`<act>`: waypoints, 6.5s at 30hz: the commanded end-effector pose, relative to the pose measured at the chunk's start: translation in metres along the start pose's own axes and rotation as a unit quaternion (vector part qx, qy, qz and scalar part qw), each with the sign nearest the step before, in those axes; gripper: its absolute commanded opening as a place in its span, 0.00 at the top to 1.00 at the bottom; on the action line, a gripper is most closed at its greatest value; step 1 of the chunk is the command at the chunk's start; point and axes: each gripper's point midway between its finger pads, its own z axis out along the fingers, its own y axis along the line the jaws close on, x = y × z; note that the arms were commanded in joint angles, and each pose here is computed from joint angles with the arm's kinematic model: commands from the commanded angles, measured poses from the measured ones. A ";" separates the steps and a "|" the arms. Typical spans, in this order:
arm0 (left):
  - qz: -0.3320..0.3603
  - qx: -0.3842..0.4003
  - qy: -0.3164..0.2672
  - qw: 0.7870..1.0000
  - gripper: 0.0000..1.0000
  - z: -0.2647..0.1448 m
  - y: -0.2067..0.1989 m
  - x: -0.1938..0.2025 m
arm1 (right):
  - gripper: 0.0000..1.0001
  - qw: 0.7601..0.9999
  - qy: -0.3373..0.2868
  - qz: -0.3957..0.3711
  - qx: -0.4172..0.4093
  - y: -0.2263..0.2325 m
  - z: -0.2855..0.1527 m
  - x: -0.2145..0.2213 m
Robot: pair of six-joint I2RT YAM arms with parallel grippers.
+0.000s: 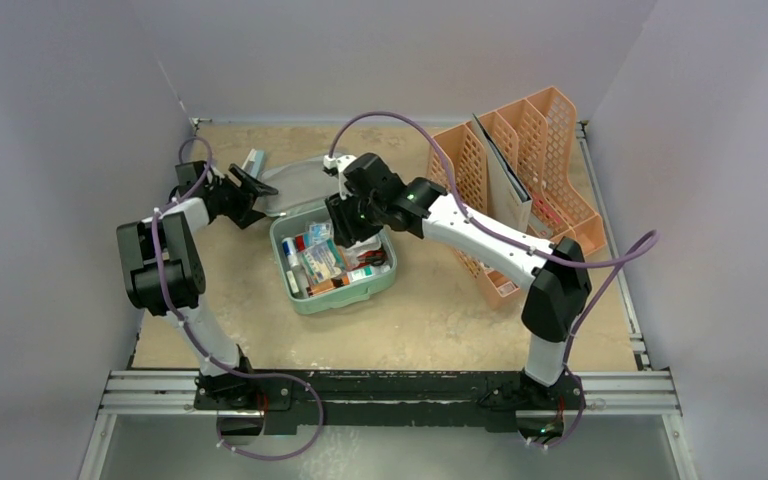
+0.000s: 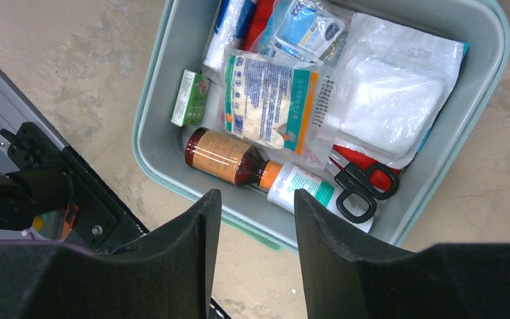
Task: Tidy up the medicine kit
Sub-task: Move the medicine box to the center of the board, then close the medicine box at the center of the board.
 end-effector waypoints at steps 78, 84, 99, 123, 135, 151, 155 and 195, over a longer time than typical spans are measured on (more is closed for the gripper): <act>0.043 0.276 0.024 0.960 0.40 0.002 -0.096 -0.024 | 0.58 0.985 0.130 -0.109 -0.032 -0.001 0.046 0.133; 0.066 0.293 0.023 0.953 0.40 -0.013 -0.113 -0.024 | 0.57 0.985 0.124 -0.114 -0.031 -0.001 0.044 0.129; 0.108 0.317 0.022 0.942 0.38 -0.040 -0.142 -0.024 | 0.56 0.986 0.119 -0.114 -0.029 -0.002 0.043 0.129; 0.165 0.352 0.004 0.922 0.38 -0.090 -0.184 -0.015 | 0.45 0.991 0.058 -0.112 -0.050 0.021 0.026 0.080; 0.188 0.364 -0.003 0.912 0.37 -0.121 -0.205 -0.005 | 0.34 0.991 -0.030 -0.122 -0.049 0.037 -0.031 0.019; 0.198 0.363 -0.009 0.911 0.35 -0.155 -0.207 0.026 | 0.27 0.978 -0.160 -0.127 -0.032 0.042 -0.113 -0.035; 0.215 0.356 -0.007 0.909 0.33 -0.166 -0.209 0.036 | 0.26 0.977 -0.169 -0.129 -0.022 0.039 -0.121 -0.037; 0.168 0.051 0.082 0.981 0.36 -0.131 -0.067 0.120 | 0.30 0.991 -0.086 -0.061 0.086 -0.015 -0.054 0.016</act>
